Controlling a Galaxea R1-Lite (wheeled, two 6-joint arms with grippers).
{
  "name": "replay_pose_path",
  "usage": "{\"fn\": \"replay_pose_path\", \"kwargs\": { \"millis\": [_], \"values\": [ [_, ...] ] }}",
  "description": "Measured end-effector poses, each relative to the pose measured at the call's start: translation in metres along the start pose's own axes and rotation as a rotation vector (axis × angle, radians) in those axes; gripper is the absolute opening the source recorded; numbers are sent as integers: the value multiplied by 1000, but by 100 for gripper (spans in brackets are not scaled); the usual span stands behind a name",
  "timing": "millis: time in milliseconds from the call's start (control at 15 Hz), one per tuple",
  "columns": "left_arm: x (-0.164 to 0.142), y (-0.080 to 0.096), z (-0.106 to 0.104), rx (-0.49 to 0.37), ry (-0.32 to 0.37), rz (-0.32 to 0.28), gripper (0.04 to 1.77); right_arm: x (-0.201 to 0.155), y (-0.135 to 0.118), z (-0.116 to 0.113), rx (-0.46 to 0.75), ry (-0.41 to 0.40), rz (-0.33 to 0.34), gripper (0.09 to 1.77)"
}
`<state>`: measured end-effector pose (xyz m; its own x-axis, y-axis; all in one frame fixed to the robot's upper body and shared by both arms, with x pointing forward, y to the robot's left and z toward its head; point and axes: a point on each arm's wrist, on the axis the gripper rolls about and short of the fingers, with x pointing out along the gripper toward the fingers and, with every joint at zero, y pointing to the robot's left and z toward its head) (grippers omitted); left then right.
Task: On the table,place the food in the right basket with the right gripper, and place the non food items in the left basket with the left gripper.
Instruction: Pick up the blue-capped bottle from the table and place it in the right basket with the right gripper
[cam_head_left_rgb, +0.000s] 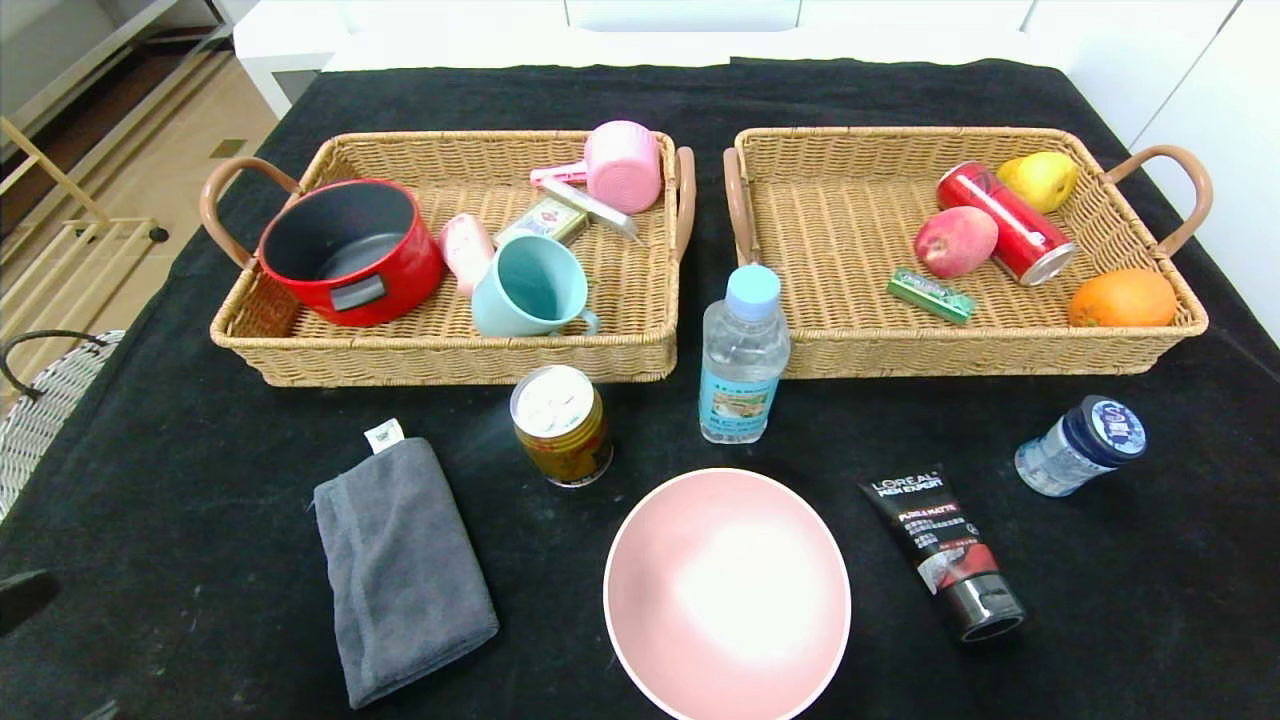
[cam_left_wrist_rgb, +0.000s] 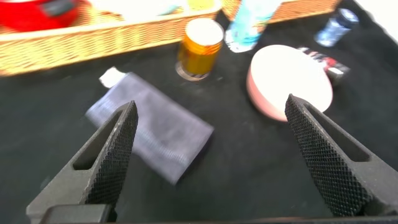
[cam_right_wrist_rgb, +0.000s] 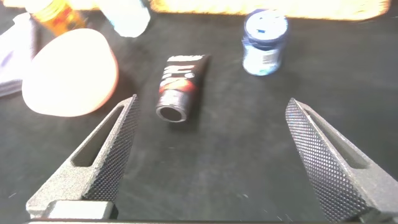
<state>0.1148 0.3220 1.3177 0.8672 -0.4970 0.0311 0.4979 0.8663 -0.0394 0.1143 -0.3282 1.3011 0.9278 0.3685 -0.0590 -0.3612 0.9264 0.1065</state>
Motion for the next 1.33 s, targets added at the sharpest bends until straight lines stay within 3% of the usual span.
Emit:
{"fn": "replay_pose_path", "kwargs": {
  "millis": [267,467,733,1067,1333],
  "values": [
    [47,7,21,-31,93,-169,172,38,-4,23,6,62,85,171],
    [82,5,36,-37,140,-256,172,68,5,37,-13,89,68,171],
    [121,5,38,15,207,-239,172,107,18,42,-31,132,67,171],
    [137,6,30,8,261,-241,172,126,21,38,-37,169,70,171],
    [136,6,31,9,254,-239,172,129,20,43,-46,175,-11,171]
  ]
}}
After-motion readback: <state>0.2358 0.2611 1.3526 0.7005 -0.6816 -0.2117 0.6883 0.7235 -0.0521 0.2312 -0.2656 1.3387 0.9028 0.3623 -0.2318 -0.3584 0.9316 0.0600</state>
